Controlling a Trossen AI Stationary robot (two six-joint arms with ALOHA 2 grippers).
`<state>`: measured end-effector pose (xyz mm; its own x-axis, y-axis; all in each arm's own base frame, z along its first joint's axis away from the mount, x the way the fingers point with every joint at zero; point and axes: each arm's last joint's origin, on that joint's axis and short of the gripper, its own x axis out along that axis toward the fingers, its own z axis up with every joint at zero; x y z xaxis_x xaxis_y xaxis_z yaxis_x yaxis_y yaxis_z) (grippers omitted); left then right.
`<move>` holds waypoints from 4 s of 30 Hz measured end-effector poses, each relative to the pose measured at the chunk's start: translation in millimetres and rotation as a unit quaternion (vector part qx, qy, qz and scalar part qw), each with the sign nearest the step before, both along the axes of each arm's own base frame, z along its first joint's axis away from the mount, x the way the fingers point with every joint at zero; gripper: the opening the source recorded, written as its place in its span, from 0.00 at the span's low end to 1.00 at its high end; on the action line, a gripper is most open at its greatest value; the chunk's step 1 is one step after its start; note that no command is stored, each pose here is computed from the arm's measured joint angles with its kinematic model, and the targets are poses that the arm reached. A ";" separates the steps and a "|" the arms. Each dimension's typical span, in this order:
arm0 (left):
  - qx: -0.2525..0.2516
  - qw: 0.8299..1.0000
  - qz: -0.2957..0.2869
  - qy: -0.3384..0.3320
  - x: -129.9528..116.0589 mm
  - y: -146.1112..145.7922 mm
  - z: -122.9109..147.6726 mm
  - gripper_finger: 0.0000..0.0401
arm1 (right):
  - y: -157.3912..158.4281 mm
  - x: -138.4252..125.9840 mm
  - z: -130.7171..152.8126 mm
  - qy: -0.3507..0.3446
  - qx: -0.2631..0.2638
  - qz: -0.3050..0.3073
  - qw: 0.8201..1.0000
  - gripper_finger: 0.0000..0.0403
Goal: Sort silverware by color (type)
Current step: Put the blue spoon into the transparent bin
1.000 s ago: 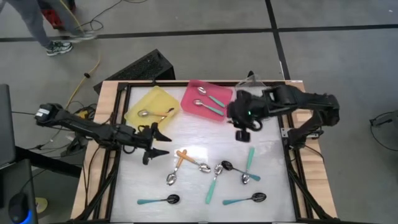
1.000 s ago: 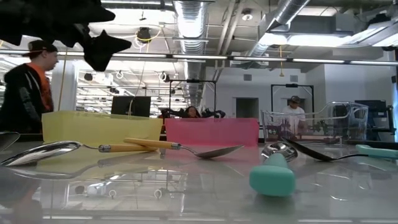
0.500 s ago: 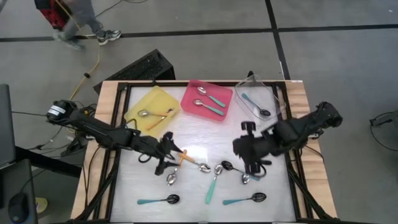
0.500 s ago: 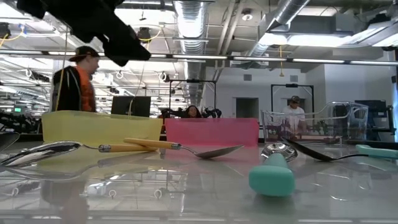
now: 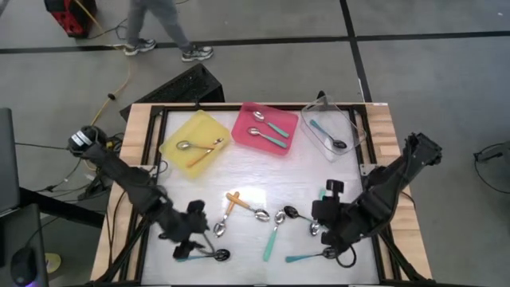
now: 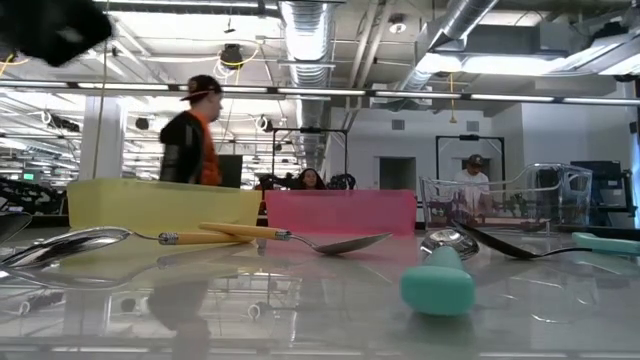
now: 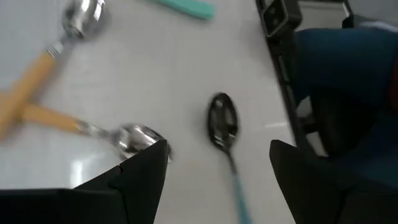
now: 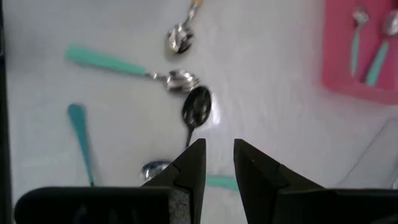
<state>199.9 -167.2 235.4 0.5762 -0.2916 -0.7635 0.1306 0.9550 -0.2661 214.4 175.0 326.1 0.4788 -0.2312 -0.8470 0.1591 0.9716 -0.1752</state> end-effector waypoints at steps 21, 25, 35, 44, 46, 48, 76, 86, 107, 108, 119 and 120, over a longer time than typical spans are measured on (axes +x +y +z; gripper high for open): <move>0.025 0.997 0.069 0.038 -30.3 -68.8 -50.2 0.67 | 2.0 2.7 -10.8 -0.034 -0.002 -0.034 0.999 0.27; 0.066 0.996 0.065 -0.010 -26.7 -75.6 -48.9 0.67 | -0.2 4.5 -10.8 -0.033 -0.002 -0.039 0.999 0.27; 0.132 0.987 0.061 -0.075 -28.4 -96.1 -79.6 0.67 | 1.1 5.0 -10.6 -0.038 0.003 -0.038 0.999 0.27; 0.156 0.979 0.073 -0.105 -28.6 -99.4 -93.8 0.67 | -0.9 7.5 -10.5 -0.041 0.006 -0.045 0.998 0.27; 0.154 0.977 0.088 -0.115 -33.5 -98.2 -97.4 0.67 | -1.8 8.3 -10.4 -0.042 0.006 -0.047 0.998 0.27; 0.141 0.978 0.101 -0.118 -38.1 -97.3 -101.4 0.67 | -2.0 8.5 -10.4 -0.043 0.006 -0.049 0.998 0.27; 0.118 0.977 0.063 -0.165 -38.1 -79.6 -137.8 0.67 | -5.7 14.3 -8.9 -0.069 0.000 -0.068 0.995 0.27; 0.115 0.977 0.082 -0.163 -34.2 -85.6 -147.6 0.64 | -4.6 15.3 -8.4 -0.076 0.007 -0.068 0.995 0.27; 0.105 0.987 0.067 -0.102 -35.0 -81.0 -151.7 0.12 | -4.4 15.6 -8.3 -0.078 0.008 -0.069 0.995 0.27; 0.105 0.987 0.067 -0.102 -35.0 -81.1 -151.8 0.09 | -4.4 15.6 -8.3 -0.078 0.008 -0.069 0.995 0.27; 0.099 0.987 0.061 -0.110 -35.0 -82.3 -148.0 0.01 | -2.8 17.6 -7.3 -0.087 0.014 -0.064 0.994 0.27; 0.098 0.987 0.061 -0.112 -35.0 -82.1 -146.3 0.01 | -2.2 18.3 -7.0 -0.090 0.015 -0.061 0.994 0.27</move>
